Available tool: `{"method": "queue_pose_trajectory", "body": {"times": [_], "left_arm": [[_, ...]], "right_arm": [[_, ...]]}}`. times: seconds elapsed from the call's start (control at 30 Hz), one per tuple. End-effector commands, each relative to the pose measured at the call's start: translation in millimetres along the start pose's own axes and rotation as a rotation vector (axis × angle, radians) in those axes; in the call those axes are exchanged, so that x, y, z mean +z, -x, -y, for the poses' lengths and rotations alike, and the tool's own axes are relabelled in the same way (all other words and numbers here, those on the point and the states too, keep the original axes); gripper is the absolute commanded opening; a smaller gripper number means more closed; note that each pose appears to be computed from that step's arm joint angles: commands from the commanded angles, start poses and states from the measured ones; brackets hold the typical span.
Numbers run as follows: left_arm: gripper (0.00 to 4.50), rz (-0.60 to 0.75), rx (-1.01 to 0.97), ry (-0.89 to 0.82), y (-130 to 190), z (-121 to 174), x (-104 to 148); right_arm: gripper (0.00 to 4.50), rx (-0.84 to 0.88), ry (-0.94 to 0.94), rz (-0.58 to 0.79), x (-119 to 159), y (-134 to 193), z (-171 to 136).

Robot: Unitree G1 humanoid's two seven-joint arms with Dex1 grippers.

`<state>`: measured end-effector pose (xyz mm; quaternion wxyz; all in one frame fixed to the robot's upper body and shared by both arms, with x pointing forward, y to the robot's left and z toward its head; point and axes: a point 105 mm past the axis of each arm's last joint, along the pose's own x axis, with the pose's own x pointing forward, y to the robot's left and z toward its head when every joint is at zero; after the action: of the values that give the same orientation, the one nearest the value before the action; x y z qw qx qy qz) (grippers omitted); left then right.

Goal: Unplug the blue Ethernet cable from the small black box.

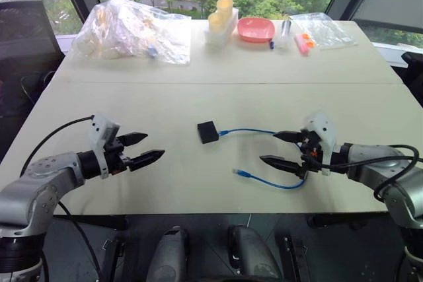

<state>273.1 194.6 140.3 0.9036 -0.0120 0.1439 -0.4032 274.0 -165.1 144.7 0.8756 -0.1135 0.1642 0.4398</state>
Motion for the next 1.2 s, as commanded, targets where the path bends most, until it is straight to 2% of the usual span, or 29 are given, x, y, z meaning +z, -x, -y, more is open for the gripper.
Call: {"method": "queue_pose_trajectory", "body": {"times": [0.03,0.63,0.83,0.93,1.07,1.2], "left_arm": [[4.48,0.023,-0.016,-0.024,4,6,10],[4.48,0.028,-0.029,-0.029,1,-3,18],[4.48,-0.047,-0.041,-0.063,-1,-10,10],[4.48,-0.091,-0.103,-0.084,-3,-10,15],[4.48,-0.208,-0.239,-0.130,-3,-1,15],[4.48,-0.226,-0.311,-0.145,-4,4,18]], "right_arm": [[4.36,0.000,0.035,0.026,8,0,0],[4.36,-0.014,0.010,0.066,13,-8,6],[4.36,-0.033,0.006,0.060,13,-13,13],[4.36,0.007,0.111,0.023,18,-27,17],[4.36,0.143,0.192,0.018,40,-60,18],[4.36,0.201,0.262,-0.033,45,-97,29]]}}
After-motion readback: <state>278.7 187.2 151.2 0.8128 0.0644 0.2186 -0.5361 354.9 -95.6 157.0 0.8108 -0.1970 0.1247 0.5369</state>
